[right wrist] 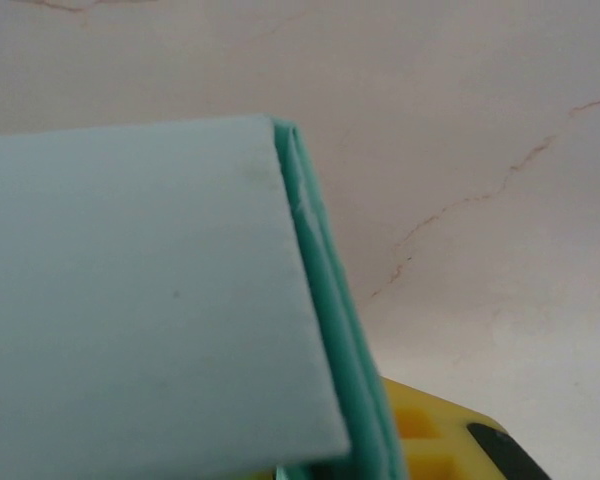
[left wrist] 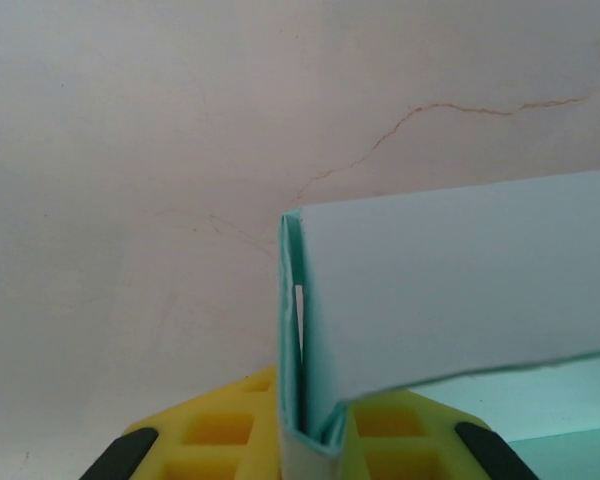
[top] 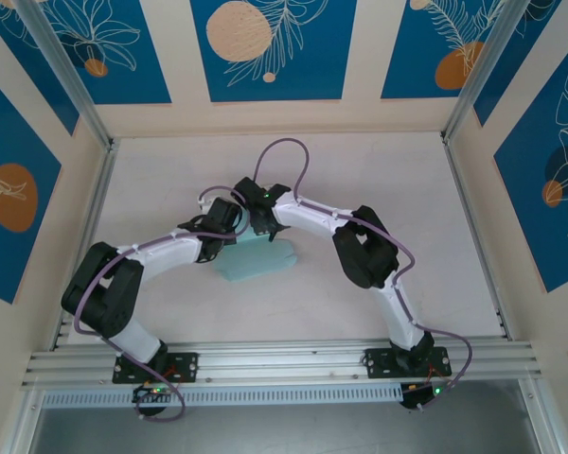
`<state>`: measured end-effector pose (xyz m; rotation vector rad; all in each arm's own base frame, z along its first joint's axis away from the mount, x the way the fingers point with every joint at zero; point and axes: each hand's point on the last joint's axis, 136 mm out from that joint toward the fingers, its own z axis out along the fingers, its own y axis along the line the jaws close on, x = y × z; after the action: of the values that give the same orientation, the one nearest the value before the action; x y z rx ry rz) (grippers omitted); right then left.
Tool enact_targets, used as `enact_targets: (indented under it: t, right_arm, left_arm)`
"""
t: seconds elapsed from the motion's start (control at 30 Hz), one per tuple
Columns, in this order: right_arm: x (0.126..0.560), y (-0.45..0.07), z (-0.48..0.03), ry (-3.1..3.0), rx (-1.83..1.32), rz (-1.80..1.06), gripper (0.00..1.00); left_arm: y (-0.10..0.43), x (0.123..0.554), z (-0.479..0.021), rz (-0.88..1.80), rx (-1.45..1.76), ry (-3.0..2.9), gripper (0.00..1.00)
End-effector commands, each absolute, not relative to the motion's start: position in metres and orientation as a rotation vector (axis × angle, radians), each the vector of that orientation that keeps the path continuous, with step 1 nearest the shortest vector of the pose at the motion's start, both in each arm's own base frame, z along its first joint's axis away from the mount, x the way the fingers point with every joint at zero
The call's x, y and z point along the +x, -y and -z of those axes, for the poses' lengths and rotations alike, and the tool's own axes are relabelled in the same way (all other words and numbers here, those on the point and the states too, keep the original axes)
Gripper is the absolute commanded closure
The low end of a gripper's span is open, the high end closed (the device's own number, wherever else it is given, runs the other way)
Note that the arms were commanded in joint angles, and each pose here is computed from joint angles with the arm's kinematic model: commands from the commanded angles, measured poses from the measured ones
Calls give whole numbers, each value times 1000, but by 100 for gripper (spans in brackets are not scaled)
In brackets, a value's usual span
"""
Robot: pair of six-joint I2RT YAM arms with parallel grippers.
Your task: Fold the paper box
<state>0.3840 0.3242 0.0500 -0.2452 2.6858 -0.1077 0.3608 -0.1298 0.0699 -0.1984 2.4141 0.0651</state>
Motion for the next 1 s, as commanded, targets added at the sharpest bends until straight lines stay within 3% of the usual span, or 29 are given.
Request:
enact_targets:
  t: [0.0, 0.57, 0.7, 0.8, 0.9, 0.97]
  right_arm:
    - [378, -256, -8, -2771, -259, 520, 80]
    - [375, -190, 1, -2697, -393, 1085, 84]
    - [366, -200, 20, -2781, -423, 994, 73]
    - [364, -216, 21, -2814, -410, 844, 73]
    - [369, -224, 18, -2803, -415, 820, 79]
    - [372, -229, 18, -2799, -424, 820, 89]
  left_arm:
    - [102, 361, -77, -214, -249, -2392, 86]
    - [96, 361, -80, -217, -291, -2374, 89]
    - [98, 361, -77, -198, -293, -2381, 89]
    - [100, 362, -74, -186, -293, -2391, 89]
    - [103, 363, -73, -175, -287, -2394, 89]
    - [103, 363, -74, -171, -287, -2391, 89]
